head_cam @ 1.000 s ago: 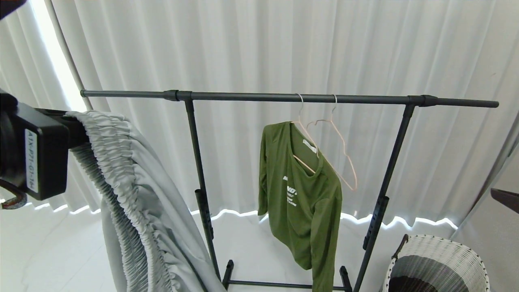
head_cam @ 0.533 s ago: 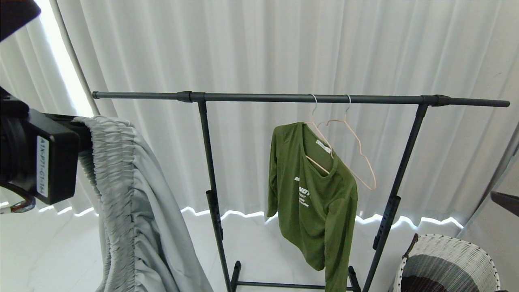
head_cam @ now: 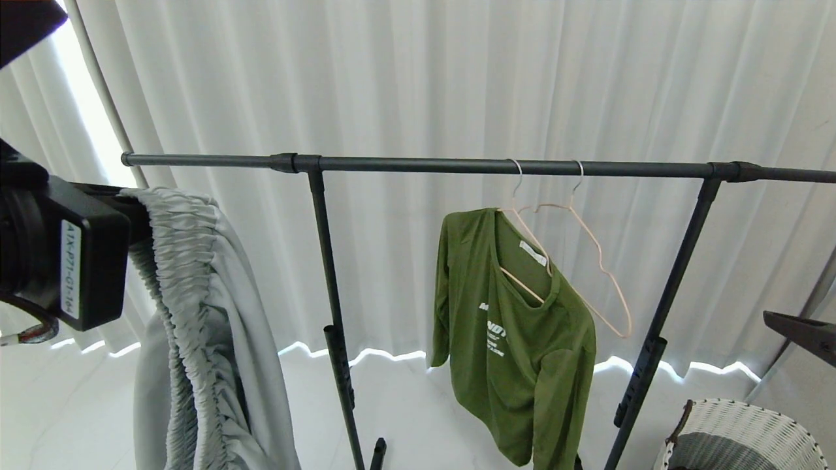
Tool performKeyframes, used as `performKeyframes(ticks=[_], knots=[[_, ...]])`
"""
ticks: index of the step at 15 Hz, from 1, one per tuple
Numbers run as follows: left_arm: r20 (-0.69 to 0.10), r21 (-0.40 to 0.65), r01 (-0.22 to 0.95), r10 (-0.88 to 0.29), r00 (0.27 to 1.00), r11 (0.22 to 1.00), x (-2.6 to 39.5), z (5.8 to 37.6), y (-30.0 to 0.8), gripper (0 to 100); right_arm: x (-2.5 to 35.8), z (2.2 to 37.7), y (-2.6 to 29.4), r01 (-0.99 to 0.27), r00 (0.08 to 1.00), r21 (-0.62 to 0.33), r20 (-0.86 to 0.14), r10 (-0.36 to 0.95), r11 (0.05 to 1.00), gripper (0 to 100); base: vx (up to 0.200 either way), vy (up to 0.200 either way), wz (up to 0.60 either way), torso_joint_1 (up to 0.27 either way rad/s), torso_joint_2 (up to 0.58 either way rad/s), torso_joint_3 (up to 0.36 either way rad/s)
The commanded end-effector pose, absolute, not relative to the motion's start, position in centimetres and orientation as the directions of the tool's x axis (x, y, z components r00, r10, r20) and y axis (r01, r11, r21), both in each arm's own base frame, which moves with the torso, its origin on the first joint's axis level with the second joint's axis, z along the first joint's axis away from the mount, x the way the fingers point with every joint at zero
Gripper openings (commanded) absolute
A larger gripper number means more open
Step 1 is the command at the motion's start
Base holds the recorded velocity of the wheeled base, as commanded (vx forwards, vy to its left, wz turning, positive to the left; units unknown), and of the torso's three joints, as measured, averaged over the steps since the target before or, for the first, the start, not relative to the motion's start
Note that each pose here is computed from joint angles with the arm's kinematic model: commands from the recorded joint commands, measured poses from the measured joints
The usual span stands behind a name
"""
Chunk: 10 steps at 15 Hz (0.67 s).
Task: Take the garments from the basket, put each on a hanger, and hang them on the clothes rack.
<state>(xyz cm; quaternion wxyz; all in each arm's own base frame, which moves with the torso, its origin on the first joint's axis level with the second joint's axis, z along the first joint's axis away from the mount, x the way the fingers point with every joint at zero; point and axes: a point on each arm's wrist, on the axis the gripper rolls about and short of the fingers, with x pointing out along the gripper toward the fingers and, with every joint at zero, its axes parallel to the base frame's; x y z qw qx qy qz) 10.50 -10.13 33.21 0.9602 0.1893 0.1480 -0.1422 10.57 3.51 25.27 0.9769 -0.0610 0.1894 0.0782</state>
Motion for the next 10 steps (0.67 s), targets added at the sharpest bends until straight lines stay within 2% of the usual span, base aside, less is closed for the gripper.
performKeyframes(ticks=[1,7,10], knots=[[-0.341,0.323,0.329,-0.215,0.915,0.887,10.6,33.2,-10.2,0,11.2,25.0,3.7,-0.179,0.908,-0.094,-0.4,0.127,0.979,100,0.2,0.0,0.0,-0.002,0.0,-0.002],[-0.352,0.329,0.33,-0.21,0.912,0.885,10.6,32.7,-10.2,0,11.9,24.6,4.0,-0.179,0.896,-0.095,-0.427,0.123,0.979,100,0.2,0.0,0.0,0.002,0.0,0.003],[-0.37,0.337,0.335,-0.204,0.907,0.88,10.6,31.6,-10.2,0,14.0,24.2,5.0,-0.257,0.87,-0.054,-0.447,0.207,0.965,100,0.0,0.0,0.0,0.0,0.0,0.0]])
